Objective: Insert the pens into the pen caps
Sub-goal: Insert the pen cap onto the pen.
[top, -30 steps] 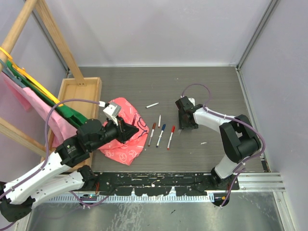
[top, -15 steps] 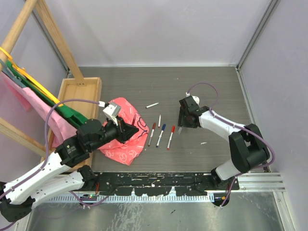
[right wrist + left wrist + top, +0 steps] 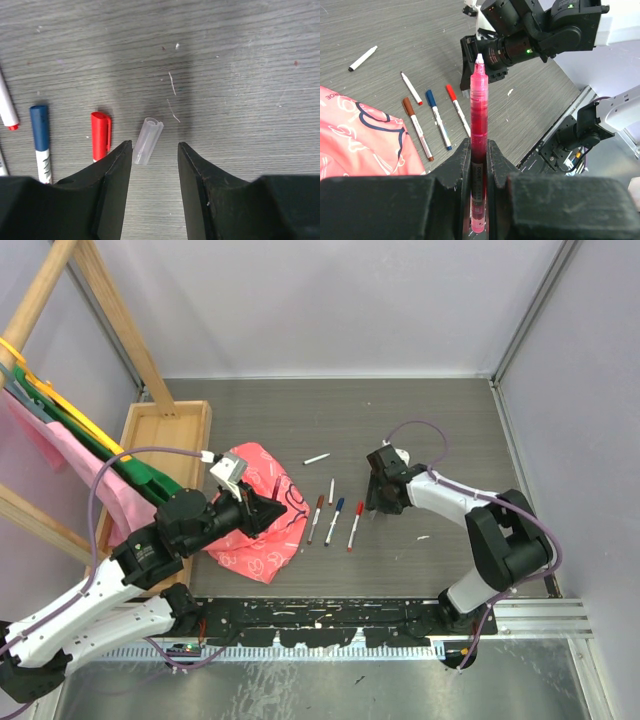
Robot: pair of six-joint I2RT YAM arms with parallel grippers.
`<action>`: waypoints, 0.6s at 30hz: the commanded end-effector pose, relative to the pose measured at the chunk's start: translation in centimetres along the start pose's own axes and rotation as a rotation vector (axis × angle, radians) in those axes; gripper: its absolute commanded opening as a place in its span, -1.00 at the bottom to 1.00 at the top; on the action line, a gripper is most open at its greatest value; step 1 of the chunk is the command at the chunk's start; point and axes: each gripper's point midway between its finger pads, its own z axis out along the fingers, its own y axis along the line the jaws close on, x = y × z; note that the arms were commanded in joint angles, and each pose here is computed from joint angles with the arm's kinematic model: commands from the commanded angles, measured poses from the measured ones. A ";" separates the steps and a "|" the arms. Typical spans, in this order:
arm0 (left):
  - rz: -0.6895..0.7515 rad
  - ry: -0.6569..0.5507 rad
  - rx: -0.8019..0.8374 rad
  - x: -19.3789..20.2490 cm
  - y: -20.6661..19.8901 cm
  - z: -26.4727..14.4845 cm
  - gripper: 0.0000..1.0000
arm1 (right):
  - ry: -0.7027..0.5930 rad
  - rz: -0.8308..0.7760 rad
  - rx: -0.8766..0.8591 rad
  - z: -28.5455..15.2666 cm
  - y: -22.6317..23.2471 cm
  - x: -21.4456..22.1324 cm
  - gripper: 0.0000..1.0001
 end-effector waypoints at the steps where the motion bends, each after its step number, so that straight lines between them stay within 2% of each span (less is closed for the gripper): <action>1: -0.002 -0.056 0.014 -1.6 -0.5 -0.2 -1.00 | 0.000 0.010 0.005 0.7 0.3 0.1 -0.06; 9: -0.001 -0.053 0.015 -1.6 -0.5 -0.1 -1.00 | 0.017 -0.016 0.010 1.3 0.9 0.5 -0.09; 18: -0.004 -0.053 0.007 -1.4 -0.3 -0.3 -1.00 | 0.056 -0.058 0.069 1.8 -0.7 1.8 -0.33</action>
